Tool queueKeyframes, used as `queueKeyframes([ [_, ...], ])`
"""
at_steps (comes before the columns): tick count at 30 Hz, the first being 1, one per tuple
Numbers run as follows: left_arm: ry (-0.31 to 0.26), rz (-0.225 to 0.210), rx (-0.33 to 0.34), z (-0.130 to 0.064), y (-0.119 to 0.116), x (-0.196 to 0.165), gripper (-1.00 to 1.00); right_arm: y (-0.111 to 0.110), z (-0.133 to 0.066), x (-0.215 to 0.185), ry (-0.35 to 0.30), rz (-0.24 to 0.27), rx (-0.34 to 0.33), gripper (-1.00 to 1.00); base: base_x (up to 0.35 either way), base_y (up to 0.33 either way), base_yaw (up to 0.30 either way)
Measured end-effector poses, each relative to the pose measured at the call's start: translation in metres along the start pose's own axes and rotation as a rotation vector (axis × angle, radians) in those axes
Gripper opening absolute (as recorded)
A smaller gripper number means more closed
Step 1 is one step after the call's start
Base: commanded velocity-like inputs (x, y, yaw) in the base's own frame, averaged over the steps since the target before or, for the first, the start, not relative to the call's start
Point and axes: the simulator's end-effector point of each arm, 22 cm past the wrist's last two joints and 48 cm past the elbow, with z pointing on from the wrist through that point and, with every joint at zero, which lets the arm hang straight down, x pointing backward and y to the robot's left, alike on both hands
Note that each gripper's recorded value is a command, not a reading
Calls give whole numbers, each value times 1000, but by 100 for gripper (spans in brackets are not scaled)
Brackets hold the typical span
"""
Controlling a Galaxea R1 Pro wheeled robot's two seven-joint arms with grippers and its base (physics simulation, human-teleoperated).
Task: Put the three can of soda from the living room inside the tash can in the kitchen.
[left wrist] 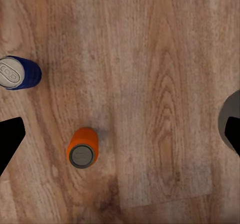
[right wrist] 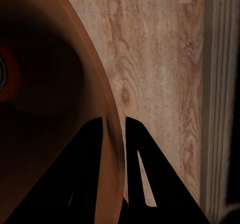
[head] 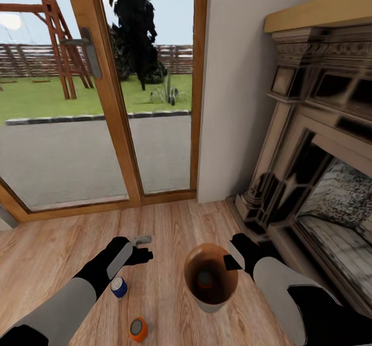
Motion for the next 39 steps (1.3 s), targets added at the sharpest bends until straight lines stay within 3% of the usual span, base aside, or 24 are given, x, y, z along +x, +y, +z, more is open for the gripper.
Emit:
queueKeyframes([
  [10,22,0,-1,1,0,5,100,-9,-5,18,109,14,-7,-100,0,0,0],
  [18,77,12,-7,-1,2,15,100,-45,-2,21,135,94,3,-100,0,0,0],
  [21,99,18,-7,-1,2,20,100,-59,-1,22,137,83,31,-100,0,0,0],
  [28,147,29,-15,-2,4,30,100,-50,-1,22,136,106,-2,-100,0,0,0],
  [31,150,30,-19,-3,5,31,100,-55,-1,22,135,85,20,-100,0,0,0],
  [39,145,26,-15,-3,5,29,100,-52,-1,22,134,93,10,-100,36,0,0],
])
